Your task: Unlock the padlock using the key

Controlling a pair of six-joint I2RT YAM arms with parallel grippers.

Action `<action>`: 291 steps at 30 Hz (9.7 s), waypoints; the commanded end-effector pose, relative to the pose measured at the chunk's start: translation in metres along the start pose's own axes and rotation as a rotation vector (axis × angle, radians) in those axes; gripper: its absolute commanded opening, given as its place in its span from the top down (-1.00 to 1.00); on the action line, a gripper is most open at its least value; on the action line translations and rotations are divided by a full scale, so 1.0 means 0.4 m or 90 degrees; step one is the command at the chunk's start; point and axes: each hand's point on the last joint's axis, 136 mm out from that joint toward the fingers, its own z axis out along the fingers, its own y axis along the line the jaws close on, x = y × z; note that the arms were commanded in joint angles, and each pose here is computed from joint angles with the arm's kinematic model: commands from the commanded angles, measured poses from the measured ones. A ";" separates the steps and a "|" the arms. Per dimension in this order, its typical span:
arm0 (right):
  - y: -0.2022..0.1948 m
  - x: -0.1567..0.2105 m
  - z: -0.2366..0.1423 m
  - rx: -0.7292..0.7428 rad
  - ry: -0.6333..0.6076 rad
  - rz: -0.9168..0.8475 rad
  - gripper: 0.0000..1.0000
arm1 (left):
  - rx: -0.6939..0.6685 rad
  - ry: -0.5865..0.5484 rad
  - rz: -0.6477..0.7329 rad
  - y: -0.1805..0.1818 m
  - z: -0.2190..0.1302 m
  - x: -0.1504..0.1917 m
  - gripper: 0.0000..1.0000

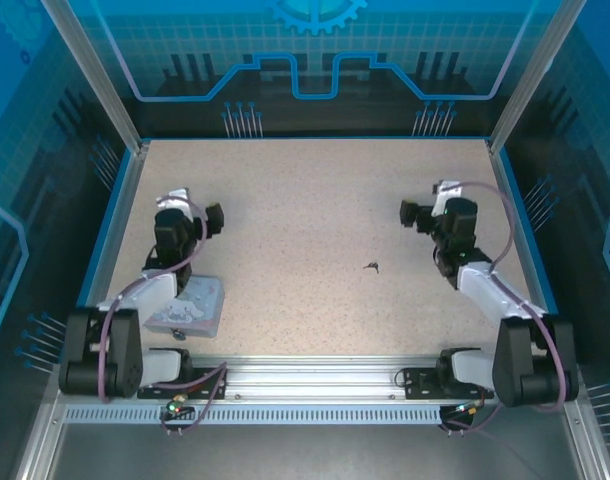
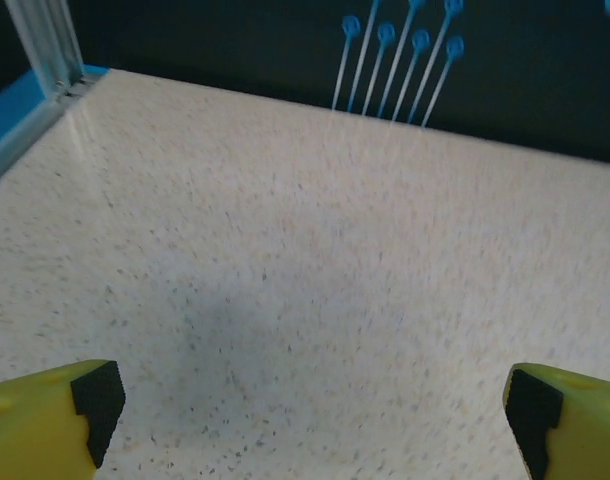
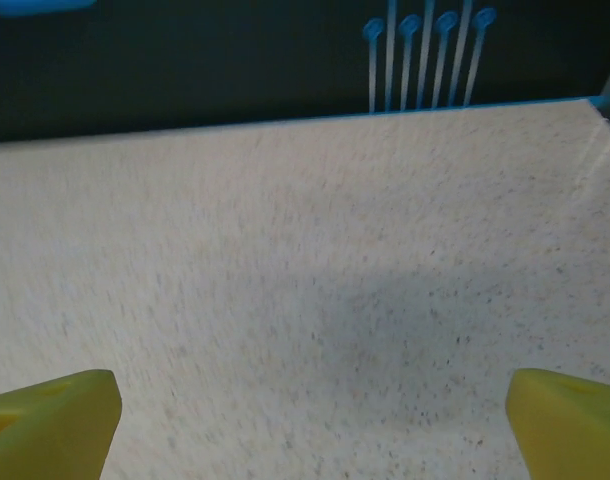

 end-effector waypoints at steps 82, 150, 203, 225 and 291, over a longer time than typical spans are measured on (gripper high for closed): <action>0.436 0.220 -0.128 -0.231 0.399 0.128 -1.00 | -0.354 0.433 -0.315 0.057 -0.431 0.256 -0.98; 0.551 0.279 -0.091 -0.279 0.510 0.251 -0.99 | 0.085 0.422 -0.233 -0.402 0.092 0.183 -0.98; 0.265 0.447 -0.008 -0.066 0.586 0.161 -0.25 | 0.143 0.396 -0.396 -0.360 -0.148 0.213 -0.98; 0.277 0.542 -0.131 -0.021 0.608 0.087 -0.25 | 0.144 0.428 -0.404 -0.371 -0.131 0.257 -0.98; 0.450 0.494 -0.187 -0.277 0.596 0.007 1.00 | 0.186 0.427 -0.386 -0.403 -0.162 0.191 -0.98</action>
